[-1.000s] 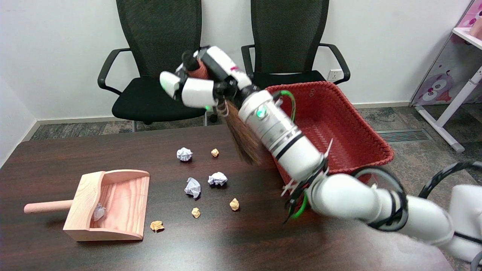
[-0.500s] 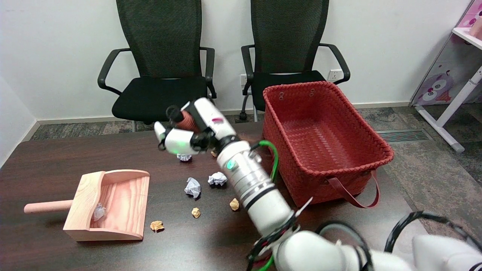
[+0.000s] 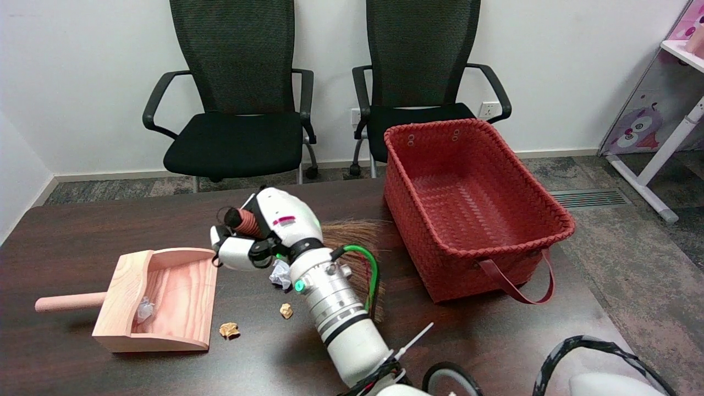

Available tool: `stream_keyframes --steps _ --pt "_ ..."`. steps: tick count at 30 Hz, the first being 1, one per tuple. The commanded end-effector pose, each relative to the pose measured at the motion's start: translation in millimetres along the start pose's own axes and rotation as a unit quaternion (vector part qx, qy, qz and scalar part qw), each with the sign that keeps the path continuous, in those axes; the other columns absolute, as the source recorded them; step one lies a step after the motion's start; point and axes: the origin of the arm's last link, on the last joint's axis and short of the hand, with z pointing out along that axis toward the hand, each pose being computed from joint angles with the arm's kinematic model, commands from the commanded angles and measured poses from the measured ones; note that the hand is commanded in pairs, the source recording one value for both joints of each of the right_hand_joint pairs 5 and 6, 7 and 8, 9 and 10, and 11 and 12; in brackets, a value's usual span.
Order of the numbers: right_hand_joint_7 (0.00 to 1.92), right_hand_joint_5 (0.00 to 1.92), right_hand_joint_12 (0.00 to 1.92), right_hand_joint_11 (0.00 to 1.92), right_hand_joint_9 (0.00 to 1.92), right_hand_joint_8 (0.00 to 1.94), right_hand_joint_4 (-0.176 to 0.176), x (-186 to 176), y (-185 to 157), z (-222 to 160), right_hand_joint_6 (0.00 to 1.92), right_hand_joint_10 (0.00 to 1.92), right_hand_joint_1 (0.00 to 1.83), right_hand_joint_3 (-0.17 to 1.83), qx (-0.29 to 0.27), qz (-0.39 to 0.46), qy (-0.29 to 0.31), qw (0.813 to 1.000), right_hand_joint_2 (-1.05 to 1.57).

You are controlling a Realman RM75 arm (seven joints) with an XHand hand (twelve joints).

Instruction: Sweep the paper ball into the dustpan.

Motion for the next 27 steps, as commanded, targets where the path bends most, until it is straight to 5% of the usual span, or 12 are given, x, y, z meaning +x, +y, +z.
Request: stream_keyframes --steps 1,2,3,4,18,27 --pt "1.92 1.92 1.92 1.92 1.92 1.92 0.172 -34.9 12.9 11.0 1.92 1.92 0.90 1.81 0.024 -0.068 -0.005 0.997 0.90" --pt "1.92 1.92 1.92 1.92 1.92 1.92 0.173 -36.4 15.7 11.3 1.92 1.92 0.88 1.82 0.021 -0.053 -0.007 0.998 0.87" --pt "1.92 1.92 1.92 1.92 1.92 1.92 0.045 -38.1 16.5 11.3 1.92 1.92 0.86 1.81 0.019 -0.040 -0.009 0.999 0.87" --pt "1.92 1.92 1.92 1.92 1.92 1.92 0.030 -39.4 16.5 11.4 1.92 1.92 0.85 1.75 0.018 -0.035 -0.009 0.999 0.89" --pt "1.92 1.92 1.92 1.92 1.92 1.92 0.014 -41.7 33.6 31.1 1.92 1.92 0.77 1.60 0.006 0.123 -0.002 0.992 0.81" --pt "1.92 1.92 1.92 1.92 1.92 1.92 0.003 -33.8 29.0 46.1 1.92 1.92 0.77 1.66 0.023 0.276 0.004 0.961 0.65"
